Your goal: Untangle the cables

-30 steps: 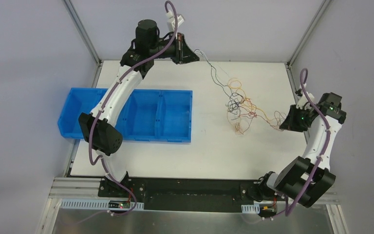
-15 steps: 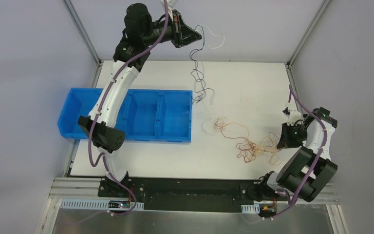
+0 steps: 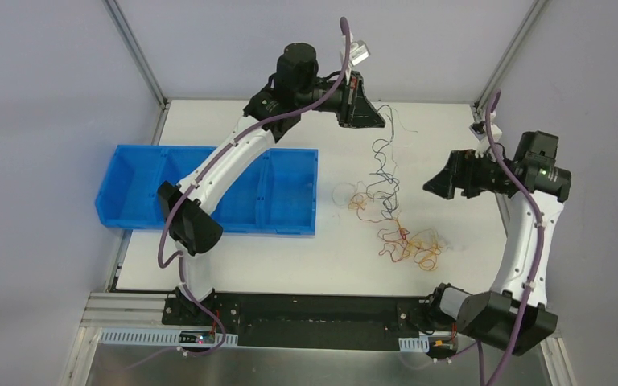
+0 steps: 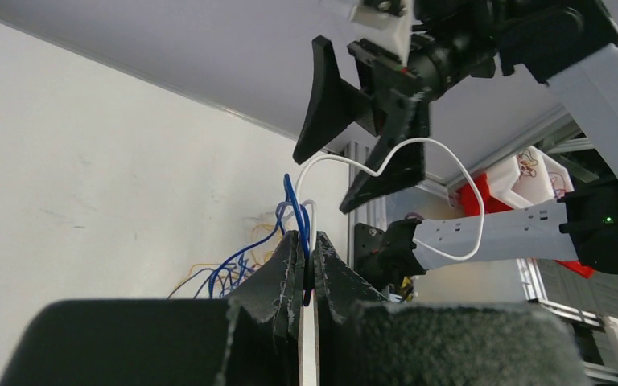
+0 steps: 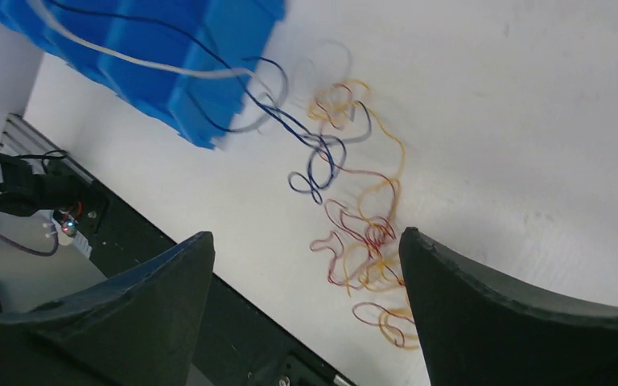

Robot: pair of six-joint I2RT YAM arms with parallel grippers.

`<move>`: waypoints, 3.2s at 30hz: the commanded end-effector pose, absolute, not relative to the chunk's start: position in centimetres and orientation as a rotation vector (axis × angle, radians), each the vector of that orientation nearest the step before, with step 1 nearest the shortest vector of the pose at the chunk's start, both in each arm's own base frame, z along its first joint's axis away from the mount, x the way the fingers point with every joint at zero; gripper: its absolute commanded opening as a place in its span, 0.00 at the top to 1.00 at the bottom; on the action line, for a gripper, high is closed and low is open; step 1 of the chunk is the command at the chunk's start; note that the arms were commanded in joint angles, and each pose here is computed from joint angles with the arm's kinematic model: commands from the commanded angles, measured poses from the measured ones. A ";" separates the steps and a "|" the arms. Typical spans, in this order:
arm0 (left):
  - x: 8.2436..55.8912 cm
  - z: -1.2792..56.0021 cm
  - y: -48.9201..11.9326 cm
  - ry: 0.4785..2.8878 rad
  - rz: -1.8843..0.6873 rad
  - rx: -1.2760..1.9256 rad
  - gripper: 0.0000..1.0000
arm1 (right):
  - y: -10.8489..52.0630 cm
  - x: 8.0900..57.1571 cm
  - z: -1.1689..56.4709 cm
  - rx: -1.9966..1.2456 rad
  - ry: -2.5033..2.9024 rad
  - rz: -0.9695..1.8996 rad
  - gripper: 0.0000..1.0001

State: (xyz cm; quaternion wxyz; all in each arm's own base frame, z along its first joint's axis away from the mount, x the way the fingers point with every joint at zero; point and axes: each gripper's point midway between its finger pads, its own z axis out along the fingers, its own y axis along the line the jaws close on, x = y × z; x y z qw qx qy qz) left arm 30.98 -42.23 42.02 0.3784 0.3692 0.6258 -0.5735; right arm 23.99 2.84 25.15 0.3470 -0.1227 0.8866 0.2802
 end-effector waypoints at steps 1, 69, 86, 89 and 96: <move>28.5 42.5 -44.4 1.541 -1.602 1.024 1.00 | 8.0 25.1 32.0 -0.372 2.032 0.886 0.12; 25.7 37.9 -43.0 1.488 -1.451 1.129 0.85 | 17.7 23.4 37.9 -0.393 1.895 1.323 1.00; 34.2 39.4 -32.0 1.704 -1.229 0.703 1.00 | 9.6 25.7 31.7 -0.159 2.108 1.072 1.00; 35.1 39.9 -30.5 1.693 -1.182 0.683 1.00 | 8.8 25.5 31.9 -0.146 2.100 1.087 1.00; 30.5 39.6 -34.0 1.611 -1.336 0.932 0.36 | 11.0 24.6 35.6 -0.210 1.991 1.280 1.00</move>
